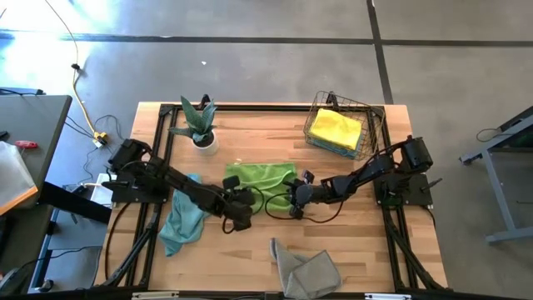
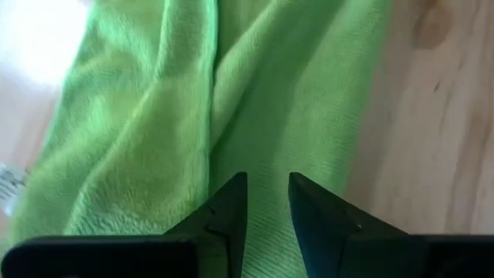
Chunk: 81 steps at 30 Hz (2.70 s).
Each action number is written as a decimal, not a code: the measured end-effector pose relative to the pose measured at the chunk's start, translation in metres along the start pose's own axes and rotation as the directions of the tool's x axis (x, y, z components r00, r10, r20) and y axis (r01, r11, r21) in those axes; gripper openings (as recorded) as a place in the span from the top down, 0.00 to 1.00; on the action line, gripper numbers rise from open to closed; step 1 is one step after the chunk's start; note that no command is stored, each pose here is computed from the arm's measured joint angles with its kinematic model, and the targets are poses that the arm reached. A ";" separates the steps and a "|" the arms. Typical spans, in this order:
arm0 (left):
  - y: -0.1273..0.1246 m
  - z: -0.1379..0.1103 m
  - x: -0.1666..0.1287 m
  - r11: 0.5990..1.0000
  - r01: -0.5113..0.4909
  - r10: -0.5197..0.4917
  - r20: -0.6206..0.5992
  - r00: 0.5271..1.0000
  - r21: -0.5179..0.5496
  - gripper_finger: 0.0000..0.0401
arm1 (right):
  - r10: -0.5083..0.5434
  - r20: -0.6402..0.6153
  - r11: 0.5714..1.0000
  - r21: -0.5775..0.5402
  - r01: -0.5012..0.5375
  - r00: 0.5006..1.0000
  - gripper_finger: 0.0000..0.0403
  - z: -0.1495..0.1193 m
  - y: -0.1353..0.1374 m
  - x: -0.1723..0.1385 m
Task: Fold microfiber towels
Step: Fold the green towel
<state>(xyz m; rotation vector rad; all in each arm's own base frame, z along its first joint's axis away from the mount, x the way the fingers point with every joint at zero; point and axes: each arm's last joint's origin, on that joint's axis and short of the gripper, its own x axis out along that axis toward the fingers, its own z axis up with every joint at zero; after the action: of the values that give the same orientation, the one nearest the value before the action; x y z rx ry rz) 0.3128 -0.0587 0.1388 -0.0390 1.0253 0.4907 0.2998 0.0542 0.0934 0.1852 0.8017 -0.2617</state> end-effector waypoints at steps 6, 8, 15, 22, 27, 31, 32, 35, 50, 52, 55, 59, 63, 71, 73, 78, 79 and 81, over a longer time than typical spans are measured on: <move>0.005 -0.019 0.008 0.999 -0.006 0.004 -0.049 0.999 -0.045 0.81 | -0.003 0.004 1.000 -0.005 0.003 1.000 0.70 -0.001 0.002 -0.001; 0.007 -0.024 0.010 0.998 -0.020 0.016 -0.056 0.998 -0.063 0.82 | -0.001 0.004 1.000 -0.009 0.001 1.000 0.70 -0.001 0.002 -0.001; 0.007 -0.031 0.012 0.994 -0.010 0.004 -0.057 0.998 -0.112 0.84 | 0.016 0.019 0.979 -0.202 -0.012 1.000 0.70 0.004 0.006 -0.008; 0.001 -0.034 0.009 0.995 0.014 -0.021 -0.060 0.998 -0.103 0.84 | 0.063 0.156 0.903 -0.430 0.011 0.986 0.70 0.040 0.015 -0.028; 0.000 -0.035 0.009 0.994 0.012 -0.018 -0.057 0.998 -0.105 0.84 | 0.064 0.156 0.786 -0.617 0.047 0.986 0.70 0.042 0.016 -0.025; 0.001 -0.035 0.009 0.995 0.012 -0.018 -0.059 0.998 -0.100 0.84 | 0.028 0.121 0.723 -0.688 0.064 0.992 0.70 0.037 0.010 -0.015; 0.001 -0.035 0.009 0.995 0.011 -0.017 -0.059 0.998 -0.099 0.84 | 0.021 0.121 0.719 -0.692 0.069 0.992 0.70 0.037 0.008 -0.012; 0.001 -0.035 0.009 0.995 0.007 -0.012 -0.054 0.998 -0.099 0.85 | -0.017 0.120 0.720 -0.688 0.095 0.993 0.70 0.038 0.000 -0.005; 0.001 -0.035 0.010 0.995 0.006 -0.011 -0.052 0.999 -0.096 0.85 | 0.010 0.086 0.749 -0.661 0.050 0.996 0.70 0.043 -0.016 0.000; 0.001 -0.035 0.010 0.995 0.005 -0.009 -0.051 0.999 -0.096 0.85 | 0.007 0.085 0.750 -0.659 0.051 0.996 0.70 0.043 -0.017 0.000; 0.001 -0.035 0.010 0.995 0.004 -0.009 -0.050 0.999 -0.096 0.85 | 0.000 0.083 0.754 -0.654 0.054 0.997 0.70 0.043 -0.020 0.001; 0.000 -0.035 0.010 0.995 0.002 -0.007 -0.048 0.999 -0.096 0.85 | -0.021 0.056 0.754 -0.655 0.053 0.998 0.70 0.038 -0.023 0.009; 0.000 -0.035 0.010 0.995 0.002 -0.006 -0.048 0.999 -0.095 0.85 | -0.065 0.059 0.753 -0.652 0.088 0.996 0.70 0.036 -0.026 0.014; 0.000 -0.035 0.010 0.996 0.002 -0.006 -0.046 0.999 -0.088 0.85 | -0.101 0.063 0.750 -0.651 0.118 0.993 0.85 0.036 -0.028 0.014; 0.000 -0.035 0.010 0.996 0.002 -0.006 -0.047 0.999 -0.088 0.85 | -0.104 0.055 0.749 -0.653 0.115 0.993 0.92 0.035 -0.028 0.014; 0.000 -0.035 0.010 0.996 0.003 -0.007 -0.047 0.999 -0.088 0.85 | -0.103 0.054 0.756 -0.644 0.114 0.993 0.98 0.035 -0.028 0.014; 0.000 -0.035 0.010 0.996 0.004 -0.008 -0.047 0.999 -0.088 0.85 | -0.103 0.054 0.761 -0.638 0.114 0.993 0.98 0.035 -0.028 0.014; 0.000 -0.035 0.010 0.996 0.007 -0.011 -0.049 0.999 -0.089 0.85 | -0.100 0.054 0.767 -0.632 0.112 0.994 0.98 0.035 -0.028 0.013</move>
<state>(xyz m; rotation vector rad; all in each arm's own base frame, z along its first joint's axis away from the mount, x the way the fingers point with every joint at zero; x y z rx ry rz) 0.2883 -0.0638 0.1125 -0.1355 1.0514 0.5291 0.3243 0.0162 0.1060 -0.5093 0.8438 -0.0837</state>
